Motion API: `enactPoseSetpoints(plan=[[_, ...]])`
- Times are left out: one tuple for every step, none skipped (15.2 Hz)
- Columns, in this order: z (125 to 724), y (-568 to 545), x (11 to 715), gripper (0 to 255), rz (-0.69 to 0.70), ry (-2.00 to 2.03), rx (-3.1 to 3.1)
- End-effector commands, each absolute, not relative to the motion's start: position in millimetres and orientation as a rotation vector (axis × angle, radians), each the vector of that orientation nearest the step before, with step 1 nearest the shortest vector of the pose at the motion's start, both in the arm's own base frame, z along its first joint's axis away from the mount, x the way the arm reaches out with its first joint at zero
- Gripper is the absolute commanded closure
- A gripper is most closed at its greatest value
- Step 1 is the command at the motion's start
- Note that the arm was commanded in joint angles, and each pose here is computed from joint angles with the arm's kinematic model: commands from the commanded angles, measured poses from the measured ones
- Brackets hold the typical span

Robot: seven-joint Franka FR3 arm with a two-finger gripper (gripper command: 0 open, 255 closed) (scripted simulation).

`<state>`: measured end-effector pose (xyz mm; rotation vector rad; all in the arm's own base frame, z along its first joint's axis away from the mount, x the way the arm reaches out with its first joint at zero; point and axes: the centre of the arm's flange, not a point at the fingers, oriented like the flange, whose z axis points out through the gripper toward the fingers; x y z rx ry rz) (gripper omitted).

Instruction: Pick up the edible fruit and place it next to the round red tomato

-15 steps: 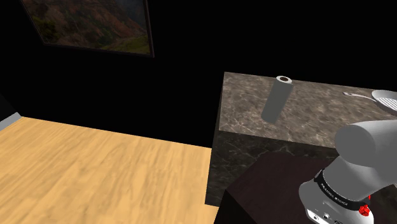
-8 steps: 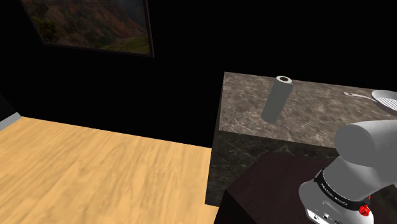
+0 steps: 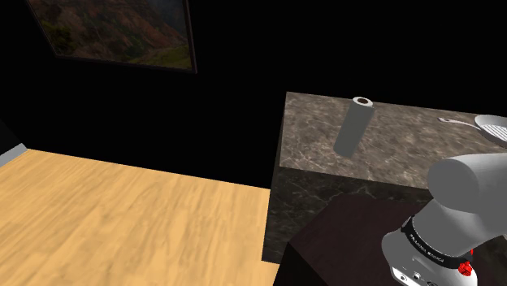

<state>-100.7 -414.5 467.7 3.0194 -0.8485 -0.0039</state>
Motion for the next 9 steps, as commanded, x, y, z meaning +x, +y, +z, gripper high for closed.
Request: enactPoseSetpoints(plan=[[457.2,-414.3,-101.8,255,-0.003,-0.848,3.019],[451.9,-414.3,-101.8,255,-0.003,-0.848,3.019],[446.6,-414.3,-101.8,255,-0.003,-0.848,3.019],[441.3,-414.3,-101.8,255,-0.003,-0.848,3.019],[436.1,-414.3,-101.8,255,-0.003,-0.848,3.019],[430.8,-414.3,-101.8,255,-0.003,-0.848,3.019],[425.5,-414.3,-101.8,255,-0.003,-0.848,3.019],[420.2,-414.3,-101.8,255,-0.003,-0.848,3.019],[414.9,-414.3,-101.8,255,-0.003,-0.848,3.019]])
